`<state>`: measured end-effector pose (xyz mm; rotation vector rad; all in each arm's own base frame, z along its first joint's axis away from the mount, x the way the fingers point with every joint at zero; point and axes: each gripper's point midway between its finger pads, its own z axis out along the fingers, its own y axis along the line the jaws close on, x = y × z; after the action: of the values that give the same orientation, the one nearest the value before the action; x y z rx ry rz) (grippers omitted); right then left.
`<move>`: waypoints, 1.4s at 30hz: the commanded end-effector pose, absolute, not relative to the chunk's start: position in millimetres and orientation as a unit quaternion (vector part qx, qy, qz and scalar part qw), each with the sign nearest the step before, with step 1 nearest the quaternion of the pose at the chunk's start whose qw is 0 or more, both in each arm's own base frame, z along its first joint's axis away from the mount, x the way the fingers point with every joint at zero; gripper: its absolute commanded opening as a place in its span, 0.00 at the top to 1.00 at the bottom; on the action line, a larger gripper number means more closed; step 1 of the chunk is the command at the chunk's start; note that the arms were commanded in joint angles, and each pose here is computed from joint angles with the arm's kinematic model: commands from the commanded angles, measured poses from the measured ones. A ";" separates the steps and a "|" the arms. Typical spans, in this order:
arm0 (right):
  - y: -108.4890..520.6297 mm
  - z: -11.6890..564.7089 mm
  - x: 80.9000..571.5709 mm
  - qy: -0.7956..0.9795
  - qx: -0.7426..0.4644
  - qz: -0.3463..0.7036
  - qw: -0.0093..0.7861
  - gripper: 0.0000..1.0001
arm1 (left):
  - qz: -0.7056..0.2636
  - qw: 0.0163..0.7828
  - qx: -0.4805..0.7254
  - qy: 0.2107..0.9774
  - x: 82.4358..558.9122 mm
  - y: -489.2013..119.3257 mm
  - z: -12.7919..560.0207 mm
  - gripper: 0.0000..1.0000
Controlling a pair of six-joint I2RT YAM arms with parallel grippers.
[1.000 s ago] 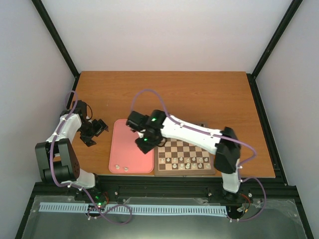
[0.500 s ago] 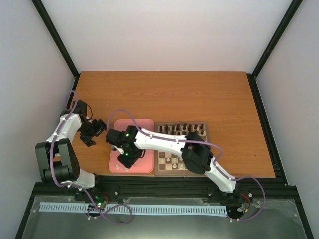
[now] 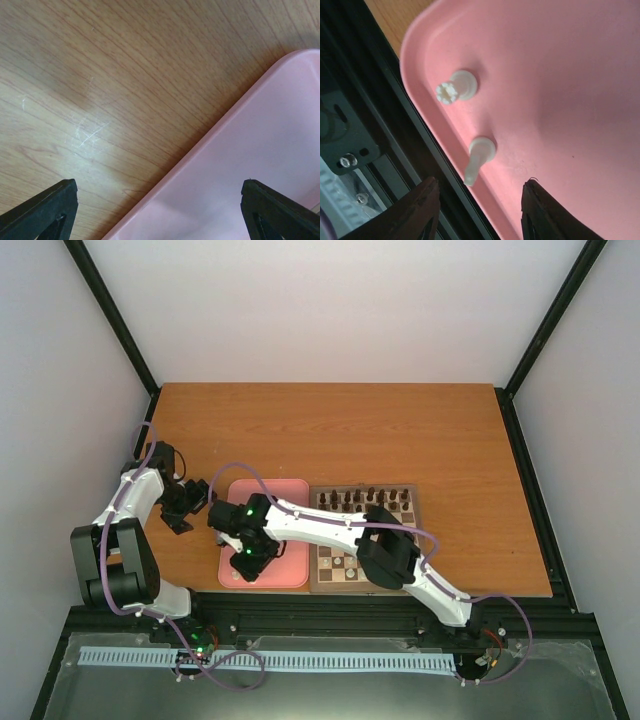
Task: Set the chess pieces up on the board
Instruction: Pick up the chess piece from the storage box.
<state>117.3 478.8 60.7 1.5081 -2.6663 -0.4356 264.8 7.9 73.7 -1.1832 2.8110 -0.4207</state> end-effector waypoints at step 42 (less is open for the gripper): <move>408.6 109.2 160.7 -0.914 0.396 -0.046 -0.070 0.97 | -0.148 0.041 -0.382 0.911 274.6 4.7 79.2 0.00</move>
<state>141.2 443.8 61.5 1.4435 -2.8021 -0.2051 265.0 7.1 73.9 -1.1816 2.8114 -0.4272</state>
